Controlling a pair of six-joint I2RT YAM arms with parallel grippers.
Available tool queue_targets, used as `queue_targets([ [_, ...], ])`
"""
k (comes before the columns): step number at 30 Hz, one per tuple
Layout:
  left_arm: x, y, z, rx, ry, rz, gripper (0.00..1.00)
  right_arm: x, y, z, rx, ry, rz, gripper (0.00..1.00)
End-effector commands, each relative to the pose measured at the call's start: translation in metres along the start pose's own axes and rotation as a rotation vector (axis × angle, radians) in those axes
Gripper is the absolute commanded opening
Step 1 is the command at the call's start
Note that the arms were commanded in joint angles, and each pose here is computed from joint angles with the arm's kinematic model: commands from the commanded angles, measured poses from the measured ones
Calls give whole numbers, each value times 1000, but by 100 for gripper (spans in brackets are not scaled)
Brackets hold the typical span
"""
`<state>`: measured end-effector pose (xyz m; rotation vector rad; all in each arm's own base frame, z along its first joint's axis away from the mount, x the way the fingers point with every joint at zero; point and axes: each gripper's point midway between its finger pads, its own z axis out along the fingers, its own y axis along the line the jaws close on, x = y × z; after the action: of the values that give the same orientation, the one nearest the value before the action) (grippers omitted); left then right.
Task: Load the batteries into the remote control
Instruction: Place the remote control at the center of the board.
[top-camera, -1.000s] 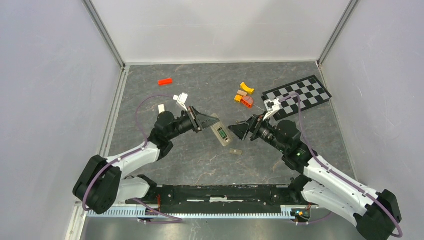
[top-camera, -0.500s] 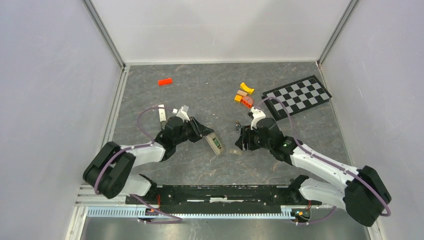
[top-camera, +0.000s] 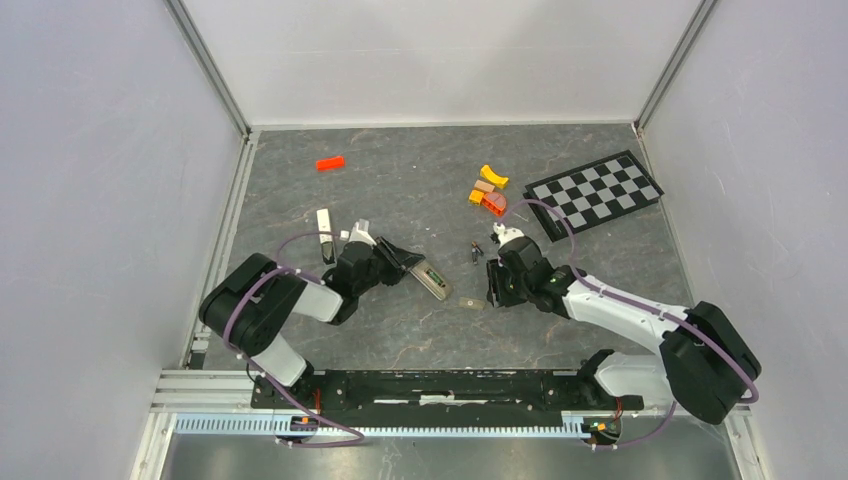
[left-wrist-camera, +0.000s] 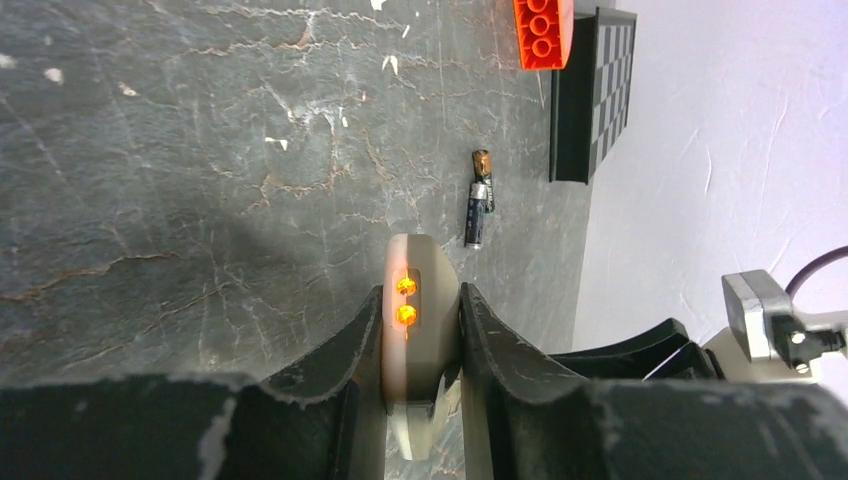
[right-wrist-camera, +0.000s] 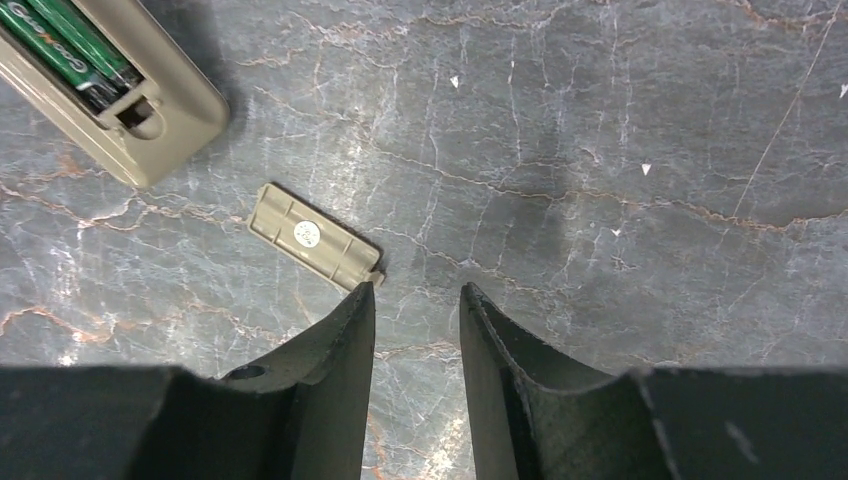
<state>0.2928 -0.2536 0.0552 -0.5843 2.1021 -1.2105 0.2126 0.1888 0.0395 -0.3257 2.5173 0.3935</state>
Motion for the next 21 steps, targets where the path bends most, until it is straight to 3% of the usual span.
queue_targets([
  [1, -10, 20, -1, -115, -101, -23, 35, -13, 3, 2, 18, -25, 11, 42],
  [6, -3, 32, -8, -211, -86, -14, 58, -10, 7, 6, 13, -18, 32, 43],
  [11, -4, 43, -23, -319, -100, -1, 74, -10, 12, 8, 16, -23, 41, 44],
  [17, -7, 44, -47, -436, -96, 84, 87, -13, 19, 10, 34, -34, 56, 44],
  [19, -7, 47, -53, -459, -93, 89, 98, -14, 20, 11, 48, -39, 64, 43],
  [21, -5, 50, -59, -475, -83, 93, 100, -13, 21, 11, 58, -40, 72, 42],
])
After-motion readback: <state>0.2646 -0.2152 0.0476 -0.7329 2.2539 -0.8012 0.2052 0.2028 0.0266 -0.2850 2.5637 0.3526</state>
